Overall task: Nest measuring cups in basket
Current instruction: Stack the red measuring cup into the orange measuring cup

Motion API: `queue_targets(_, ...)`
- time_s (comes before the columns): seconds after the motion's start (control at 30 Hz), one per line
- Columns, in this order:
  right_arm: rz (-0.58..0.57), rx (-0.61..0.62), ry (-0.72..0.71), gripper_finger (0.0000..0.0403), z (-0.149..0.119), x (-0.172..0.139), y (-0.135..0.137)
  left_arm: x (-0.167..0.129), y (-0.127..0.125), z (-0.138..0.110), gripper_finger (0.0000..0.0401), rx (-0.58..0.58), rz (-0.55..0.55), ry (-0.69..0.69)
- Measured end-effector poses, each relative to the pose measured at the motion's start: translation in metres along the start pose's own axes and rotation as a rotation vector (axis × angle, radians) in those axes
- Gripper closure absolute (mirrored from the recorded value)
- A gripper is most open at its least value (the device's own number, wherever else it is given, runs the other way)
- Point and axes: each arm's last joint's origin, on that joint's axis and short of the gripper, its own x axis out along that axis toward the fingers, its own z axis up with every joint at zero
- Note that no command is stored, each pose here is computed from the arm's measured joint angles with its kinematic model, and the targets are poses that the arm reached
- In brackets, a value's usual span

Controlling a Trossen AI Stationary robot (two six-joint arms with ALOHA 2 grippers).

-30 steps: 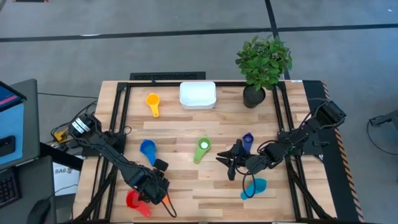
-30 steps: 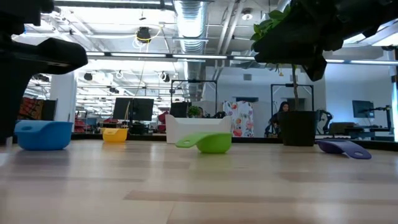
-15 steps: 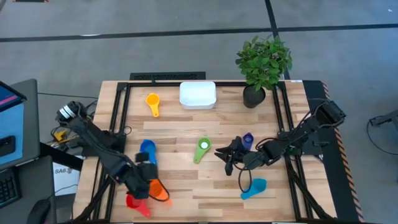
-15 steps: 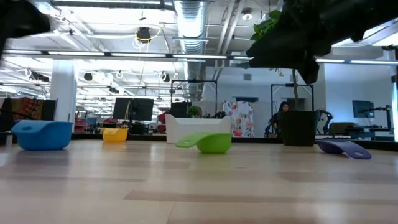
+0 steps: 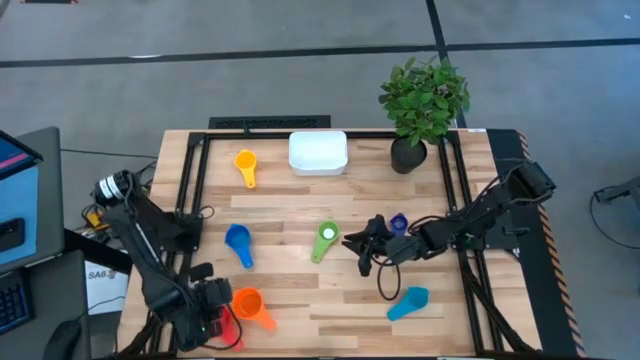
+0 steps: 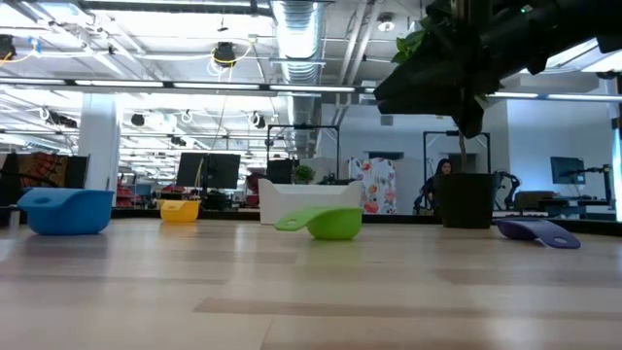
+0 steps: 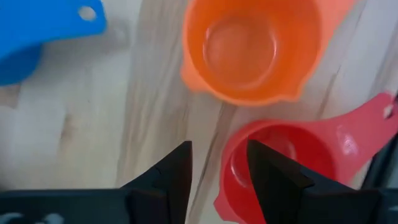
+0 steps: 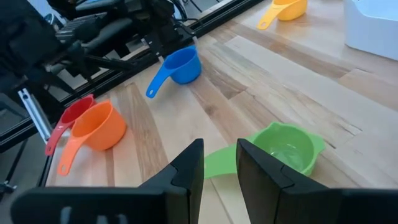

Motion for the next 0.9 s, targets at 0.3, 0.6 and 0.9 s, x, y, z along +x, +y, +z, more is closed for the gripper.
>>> queue_targets(0.3, 0.013, -0.014, 0.012, 0.0284, 0.001, 0.001, -0.001, 0.033, -0.010, -0.012, 0.0259, 0.011, 0.056, 0.189)
queue_targets(0.6, 0.012, -0.021, 0.012, 0.0284, 0.001, 0.001, -0.001, 0.034, -0.009, -0.009, 0.0340, 0.058, 0.044, 0.231)
queue_targets(0.9, 0.014, -0.021, 0.013, 0.0284, 0.000, 0.001, 0.000, 0.009, -0.001, 0.002, 0.0390, 0.042, -0.057, 0.273)
